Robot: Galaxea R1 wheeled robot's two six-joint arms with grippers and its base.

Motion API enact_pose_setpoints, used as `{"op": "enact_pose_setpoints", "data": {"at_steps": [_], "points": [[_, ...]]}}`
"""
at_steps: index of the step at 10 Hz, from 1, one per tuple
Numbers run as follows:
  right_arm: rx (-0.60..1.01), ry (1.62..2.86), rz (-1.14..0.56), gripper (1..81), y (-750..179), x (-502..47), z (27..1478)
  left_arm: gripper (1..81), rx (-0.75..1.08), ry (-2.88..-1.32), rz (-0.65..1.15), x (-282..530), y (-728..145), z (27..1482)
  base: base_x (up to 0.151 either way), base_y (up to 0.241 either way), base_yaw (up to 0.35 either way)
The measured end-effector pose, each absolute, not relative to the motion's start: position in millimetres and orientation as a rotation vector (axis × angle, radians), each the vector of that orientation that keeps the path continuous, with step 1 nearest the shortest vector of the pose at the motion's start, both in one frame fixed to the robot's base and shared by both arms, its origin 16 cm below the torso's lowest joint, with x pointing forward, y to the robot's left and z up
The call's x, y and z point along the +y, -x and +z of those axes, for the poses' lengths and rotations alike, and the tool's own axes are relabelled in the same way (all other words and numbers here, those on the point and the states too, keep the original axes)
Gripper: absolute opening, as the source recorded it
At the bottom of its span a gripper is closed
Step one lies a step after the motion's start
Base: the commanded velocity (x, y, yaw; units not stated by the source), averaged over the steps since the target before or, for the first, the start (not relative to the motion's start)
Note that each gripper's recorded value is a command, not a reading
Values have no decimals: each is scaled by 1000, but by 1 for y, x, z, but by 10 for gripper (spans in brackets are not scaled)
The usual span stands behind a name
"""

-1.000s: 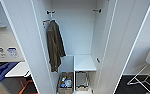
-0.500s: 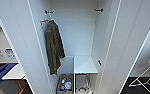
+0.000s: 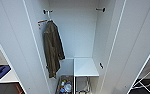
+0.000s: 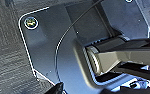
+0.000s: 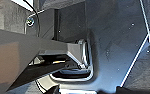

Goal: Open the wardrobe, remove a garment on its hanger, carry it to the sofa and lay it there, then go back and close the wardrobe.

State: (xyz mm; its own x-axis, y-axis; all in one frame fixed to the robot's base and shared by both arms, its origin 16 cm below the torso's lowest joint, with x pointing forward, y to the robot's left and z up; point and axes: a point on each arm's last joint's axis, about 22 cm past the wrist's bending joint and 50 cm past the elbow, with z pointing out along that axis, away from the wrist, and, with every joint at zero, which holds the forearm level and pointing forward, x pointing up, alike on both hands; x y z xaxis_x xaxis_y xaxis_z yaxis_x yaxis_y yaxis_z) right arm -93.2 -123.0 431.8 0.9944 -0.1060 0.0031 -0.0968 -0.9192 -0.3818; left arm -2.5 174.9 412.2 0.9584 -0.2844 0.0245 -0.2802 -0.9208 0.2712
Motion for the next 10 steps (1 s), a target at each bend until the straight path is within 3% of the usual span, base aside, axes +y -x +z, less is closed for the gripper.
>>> {"op": "enact_pose_setpoints", "data": {"at_steps": [6, 10], "points": [[144, 2746, -35, 811, 91, -122, 432, 811, -416, -2838, -22, 177, 2, 412, 101, 0, 0], [142, 2747, -33, 811, 87, -123, 431, 811, -417, -2838, -22, 177, 0, 412, 0, 0, 0]]}}
